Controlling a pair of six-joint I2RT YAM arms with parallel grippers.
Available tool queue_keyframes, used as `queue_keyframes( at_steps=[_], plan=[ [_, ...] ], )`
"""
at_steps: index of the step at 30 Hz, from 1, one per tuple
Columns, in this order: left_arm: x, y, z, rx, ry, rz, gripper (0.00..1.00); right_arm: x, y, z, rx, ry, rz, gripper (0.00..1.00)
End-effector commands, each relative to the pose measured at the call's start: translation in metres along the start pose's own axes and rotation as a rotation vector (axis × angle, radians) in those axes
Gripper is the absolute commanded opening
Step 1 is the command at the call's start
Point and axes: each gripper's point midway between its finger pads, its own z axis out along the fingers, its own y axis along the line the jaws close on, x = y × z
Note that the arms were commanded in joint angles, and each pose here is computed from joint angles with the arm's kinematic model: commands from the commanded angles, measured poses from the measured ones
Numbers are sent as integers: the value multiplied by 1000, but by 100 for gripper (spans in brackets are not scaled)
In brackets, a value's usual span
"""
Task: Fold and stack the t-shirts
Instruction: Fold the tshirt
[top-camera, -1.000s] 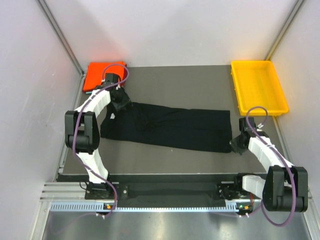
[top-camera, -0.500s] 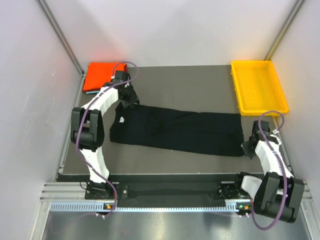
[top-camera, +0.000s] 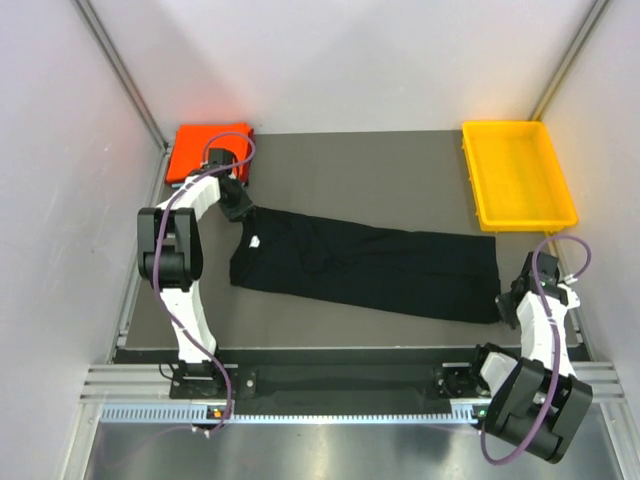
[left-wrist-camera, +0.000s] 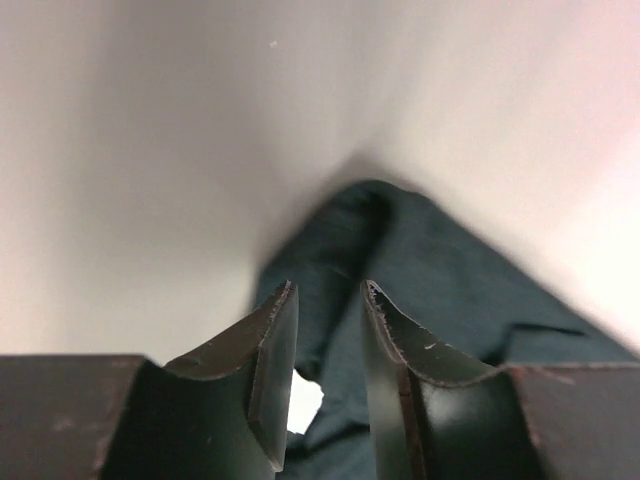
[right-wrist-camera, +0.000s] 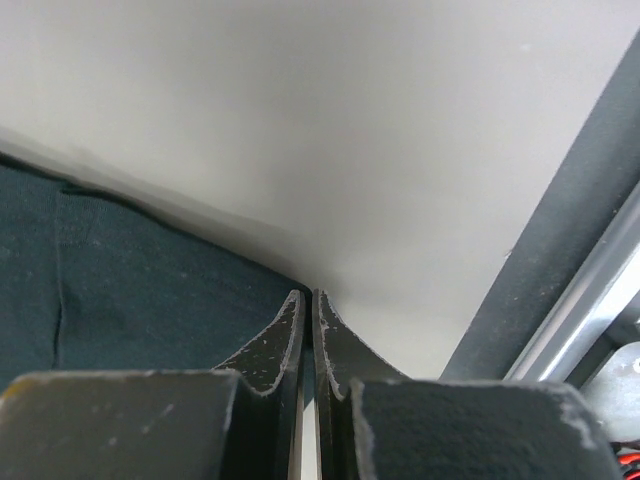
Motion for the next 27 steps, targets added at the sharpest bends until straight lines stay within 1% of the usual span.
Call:
queue_keyframes(
  at_steps=[1,6,7,9,12,14,15,16,18,21,23,27],
  plan=[
    [-18,-6,4,35,-59,50,35,-11,-9,0,32,-41,18,0],
    [-14,-8,13,103,-46,17,35,-10,-8,2,25,-29,4,0],
    [-21,5,13,86,-59,-7,34,-9,-8,3,25,-29,1,0],
    [-26,14,14,33,-76,-8,34,-10,-7,2,17,-32,1,0],
    [-31,21,11,3,-78,-24,33,-11,-5,1,3,-39,1,0],
    [-34,13,7,52,-88,-27,34,-10,-5,1,4,-35,-1,0],
    [-39,7,-2,83,-110,-21,34,-9,-5,2,1,-32,-3,0],
    [-36,0,-5,130,-104,-14,36,-8,-5,2,1,-28,-5,0],
    [-46,-14,-19,196,-151,9,40,-8,-5,1,0,-27,-9,0],
    [-49,-27,-27,262,-158,46,44,-10,-4,1,-4,-33,-6,0],
    [-47,-35,-28,304,-135,73,46,-9,-4,1,-5,-32,-8,0],
    [-34,-29,-13,284,-71,67,45,-9,-5,2,-2,-31,-10,0]
  ],
)
